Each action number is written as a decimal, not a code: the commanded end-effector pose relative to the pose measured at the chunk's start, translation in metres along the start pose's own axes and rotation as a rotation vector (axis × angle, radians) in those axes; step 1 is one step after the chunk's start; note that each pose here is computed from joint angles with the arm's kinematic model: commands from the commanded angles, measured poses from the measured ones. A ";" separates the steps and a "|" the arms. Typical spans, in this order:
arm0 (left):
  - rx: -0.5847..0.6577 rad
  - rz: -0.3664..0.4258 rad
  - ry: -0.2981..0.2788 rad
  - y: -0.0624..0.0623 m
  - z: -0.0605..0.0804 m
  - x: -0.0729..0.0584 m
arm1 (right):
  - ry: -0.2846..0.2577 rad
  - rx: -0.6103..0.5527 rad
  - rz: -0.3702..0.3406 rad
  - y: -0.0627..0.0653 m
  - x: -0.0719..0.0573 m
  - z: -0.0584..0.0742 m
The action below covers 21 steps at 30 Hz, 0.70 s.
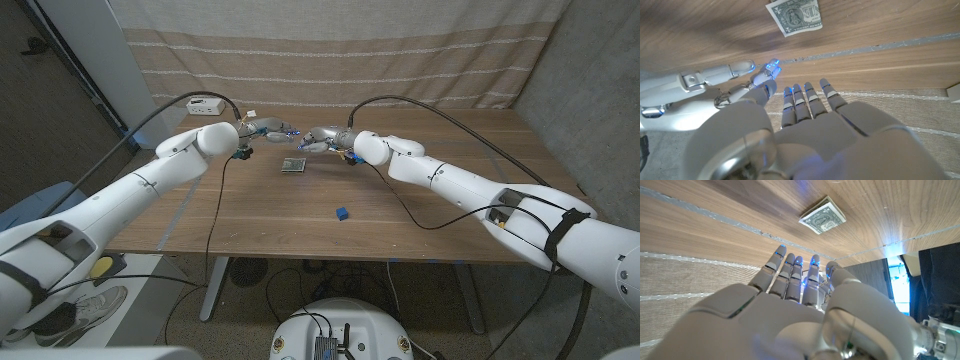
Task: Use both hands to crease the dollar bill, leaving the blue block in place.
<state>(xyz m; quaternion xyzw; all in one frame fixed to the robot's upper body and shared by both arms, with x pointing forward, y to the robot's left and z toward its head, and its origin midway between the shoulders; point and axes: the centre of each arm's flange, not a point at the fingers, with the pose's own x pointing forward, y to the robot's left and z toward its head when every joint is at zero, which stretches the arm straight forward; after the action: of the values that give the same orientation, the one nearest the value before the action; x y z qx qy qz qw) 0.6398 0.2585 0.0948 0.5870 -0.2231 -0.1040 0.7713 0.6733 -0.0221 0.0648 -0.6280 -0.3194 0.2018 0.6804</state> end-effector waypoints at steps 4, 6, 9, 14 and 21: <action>-0.174 0.055 -0.060 -0.009 -0.007 -0.007 | 0.032 0.094 -0.062 -0.010 -0.011 -0.018; -0.190 0.065 -0.065 -0.010 -0.008 -0.008 | 0.033 0.107 -0.070 -0.011 -0.012 -0.019; -0.213 0.073 -0.072 -0.012 -0.009 -0.009 | 0.035 0.126 -0.080 -0.012 -0.014 -0.021; -0.246 0.081 -0.089 -0.016 -0.009 -0.008 | 0.034 0.163 -0.105 -0.015 -0.018 -0.025; -0.294 0.103 -0.113 -0.018 -0.007 -0.007 | 0.045 0.206 -0.143 -0.020 -0.026 -0.033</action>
<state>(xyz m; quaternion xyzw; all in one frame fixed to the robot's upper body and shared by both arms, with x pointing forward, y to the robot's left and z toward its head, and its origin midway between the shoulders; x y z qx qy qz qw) 0.6383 0.2631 0.0792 0.4896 -0.2618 -0.1229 0.8226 0.6753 -0.0502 0.0748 -0.5672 -0.3223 0.1827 0.7355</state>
